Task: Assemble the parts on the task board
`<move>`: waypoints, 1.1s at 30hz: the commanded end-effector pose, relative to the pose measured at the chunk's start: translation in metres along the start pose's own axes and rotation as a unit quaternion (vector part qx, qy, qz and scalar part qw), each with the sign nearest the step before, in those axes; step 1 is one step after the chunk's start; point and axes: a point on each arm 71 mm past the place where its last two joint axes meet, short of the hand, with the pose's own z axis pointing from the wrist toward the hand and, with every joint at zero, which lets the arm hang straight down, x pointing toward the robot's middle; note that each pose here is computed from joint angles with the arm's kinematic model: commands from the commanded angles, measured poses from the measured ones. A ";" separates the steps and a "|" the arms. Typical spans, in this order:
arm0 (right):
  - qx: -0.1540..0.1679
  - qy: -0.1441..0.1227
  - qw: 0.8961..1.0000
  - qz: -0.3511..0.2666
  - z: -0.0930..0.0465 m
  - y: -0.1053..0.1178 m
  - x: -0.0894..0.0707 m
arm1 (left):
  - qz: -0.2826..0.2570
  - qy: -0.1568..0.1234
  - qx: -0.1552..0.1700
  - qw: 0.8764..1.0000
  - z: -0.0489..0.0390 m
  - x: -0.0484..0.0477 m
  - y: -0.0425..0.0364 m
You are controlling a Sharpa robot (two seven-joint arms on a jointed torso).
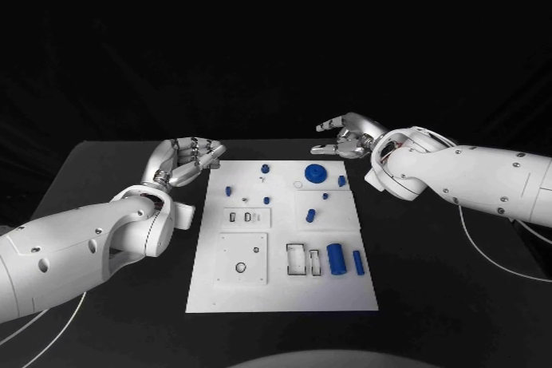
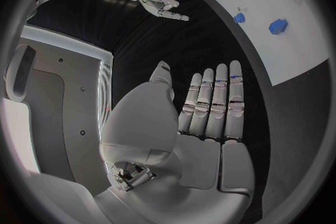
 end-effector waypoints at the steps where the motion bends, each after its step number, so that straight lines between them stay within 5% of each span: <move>1: -0.002 0.016 0.998 -0.063 0.002 -0.004 0.005 | -0.002 0.007 0.009 1.000 0.0005 0.0016 -0.0021; 11: -0.002 0.006 0.989 -0.150 0.005 -0.010 0.015 | -0.002 0.007 0.009 1.000 0.0004 0.0010 -0.0019; 33: 0.028 0.037 0.985 -0.167 0.011 -0.016 0.033 | -0.001 0.005 0.008 1.000 0.0000 -0.0013 -0.0010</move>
